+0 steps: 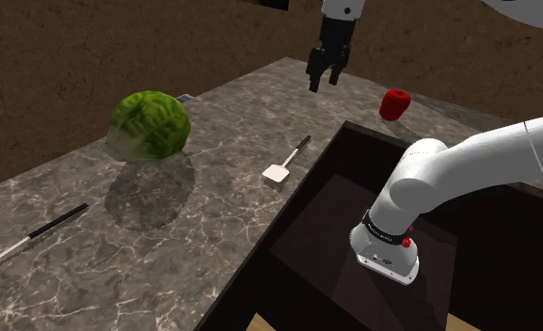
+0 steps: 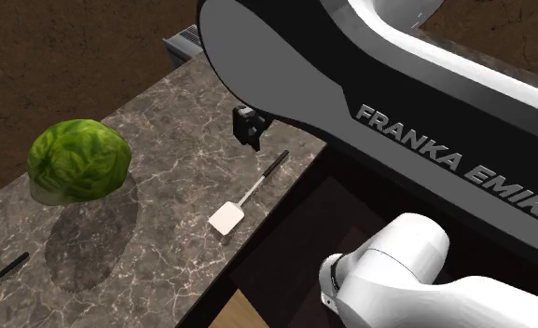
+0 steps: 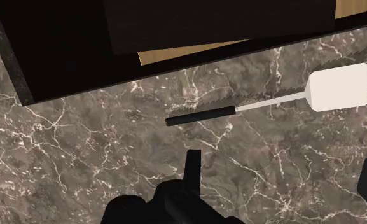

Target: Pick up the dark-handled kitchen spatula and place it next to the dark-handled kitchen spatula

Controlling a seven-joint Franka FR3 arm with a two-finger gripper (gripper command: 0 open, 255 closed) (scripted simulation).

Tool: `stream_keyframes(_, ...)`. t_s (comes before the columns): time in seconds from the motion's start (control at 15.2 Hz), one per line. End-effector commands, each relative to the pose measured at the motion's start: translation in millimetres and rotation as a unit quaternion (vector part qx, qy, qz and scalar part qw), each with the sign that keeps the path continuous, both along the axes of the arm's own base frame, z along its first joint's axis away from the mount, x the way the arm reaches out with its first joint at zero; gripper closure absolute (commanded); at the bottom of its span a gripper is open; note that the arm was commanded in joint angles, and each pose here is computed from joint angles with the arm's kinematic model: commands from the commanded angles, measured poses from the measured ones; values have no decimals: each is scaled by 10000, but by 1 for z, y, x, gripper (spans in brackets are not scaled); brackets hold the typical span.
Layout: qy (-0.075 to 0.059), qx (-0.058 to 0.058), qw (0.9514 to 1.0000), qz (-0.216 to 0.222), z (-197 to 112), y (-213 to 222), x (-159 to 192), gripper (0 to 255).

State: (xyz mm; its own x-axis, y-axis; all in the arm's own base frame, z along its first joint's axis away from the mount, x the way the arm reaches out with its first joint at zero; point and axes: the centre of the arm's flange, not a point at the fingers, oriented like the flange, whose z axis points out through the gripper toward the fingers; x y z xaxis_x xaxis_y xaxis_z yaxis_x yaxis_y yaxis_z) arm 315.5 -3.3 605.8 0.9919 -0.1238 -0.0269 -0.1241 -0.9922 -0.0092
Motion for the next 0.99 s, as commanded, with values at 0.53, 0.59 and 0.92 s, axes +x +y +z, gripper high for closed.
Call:
stream_keyframes(0.53,-178,-218,9281,-3713,-100,37,2,0)
stream_keyframes(0.59,-199,-243,9093,-4149,-113,41,5,0)
stream_keyframes(0.92,-296,-362,7853,-6174,-176,55,22,0)
